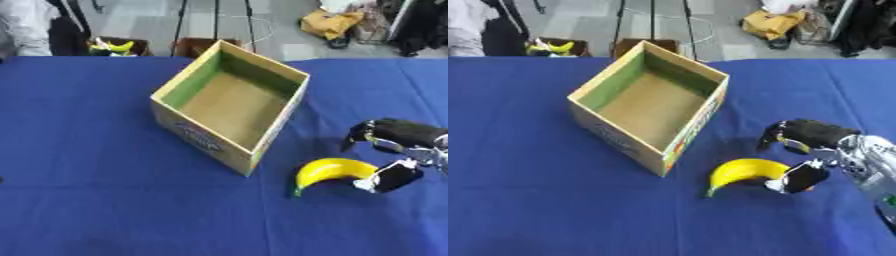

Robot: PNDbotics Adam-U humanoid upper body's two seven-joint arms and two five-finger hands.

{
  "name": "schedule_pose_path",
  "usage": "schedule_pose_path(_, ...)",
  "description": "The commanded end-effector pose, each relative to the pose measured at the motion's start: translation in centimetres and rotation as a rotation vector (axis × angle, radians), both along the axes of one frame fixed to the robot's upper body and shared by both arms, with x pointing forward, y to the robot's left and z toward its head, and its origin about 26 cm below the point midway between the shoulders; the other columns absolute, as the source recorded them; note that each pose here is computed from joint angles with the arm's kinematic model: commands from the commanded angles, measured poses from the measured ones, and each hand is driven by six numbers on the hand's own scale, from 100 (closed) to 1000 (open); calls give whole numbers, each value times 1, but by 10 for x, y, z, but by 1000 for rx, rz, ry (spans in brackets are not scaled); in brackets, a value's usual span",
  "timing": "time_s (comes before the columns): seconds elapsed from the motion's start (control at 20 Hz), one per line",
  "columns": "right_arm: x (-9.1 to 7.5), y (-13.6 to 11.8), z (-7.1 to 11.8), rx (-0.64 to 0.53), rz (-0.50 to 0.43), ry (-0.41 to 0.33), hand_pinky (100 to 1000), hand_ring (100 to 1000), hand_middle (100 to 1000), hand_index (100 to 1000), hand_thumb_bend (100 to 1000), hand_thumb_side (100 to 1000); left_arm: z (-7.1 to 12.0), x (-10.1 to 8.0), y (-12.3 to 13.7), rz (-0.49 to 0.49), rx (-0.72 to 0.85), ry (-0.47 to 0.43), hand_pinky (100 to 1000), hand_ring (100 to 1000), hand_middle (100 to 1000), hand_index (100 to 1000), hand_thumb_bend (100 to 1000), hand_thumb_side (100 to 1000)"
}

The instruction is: Pick up objects on the table and place them in the box.

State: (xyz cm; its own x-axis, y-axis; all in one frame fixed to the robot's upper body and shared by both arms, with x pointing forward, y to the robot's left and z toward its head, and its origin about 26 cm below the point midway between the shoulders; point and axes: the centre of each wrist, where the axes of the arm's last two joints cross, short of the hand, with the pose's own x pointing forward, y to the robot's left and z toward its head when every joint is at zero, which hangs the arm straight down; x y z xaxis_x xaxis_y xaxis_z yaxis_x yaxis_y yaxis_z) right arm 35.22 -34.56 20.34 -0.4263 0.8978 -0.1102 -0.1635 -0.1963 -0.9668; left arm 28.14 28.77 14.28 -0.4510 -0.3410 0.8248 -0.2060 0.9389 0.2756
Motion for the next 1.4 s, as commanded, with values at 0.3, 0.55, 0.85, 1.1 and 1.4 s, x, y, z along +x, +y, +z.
schedule_pose_path(0.3,2,-4,6,-30,-20,-13,738,797,664,749,353,489,7,-1,-1,-5,14,-25,148,235,308,470,100,1000)
schedule_pose_path(0.55,2,-4,6,-20,-22,-24,733,790,636,726,313,505,7,-1,-1,-6,15,-24,148,235,308,470,100,1000)
schedule_pose_path(0.85,2,-5,5,-10,-28,-32,727,782,610,706,259,527,6,-1,-1,-5,16,-23,149,235,308,471,100,1000)
schedule_pose_path(1.1,2,-6,4,-1,-33,-39,724,779,598,696,225,540,6,-1,-1,-6,18,-20,149,236,309,472,100,1000)
schedule_pose_path(1.4,3,-7,3,-3,-37,-41,727,784,609,706,255,543,6,-1,-1,-6,21,-17,150,236,309,472,100,1000)
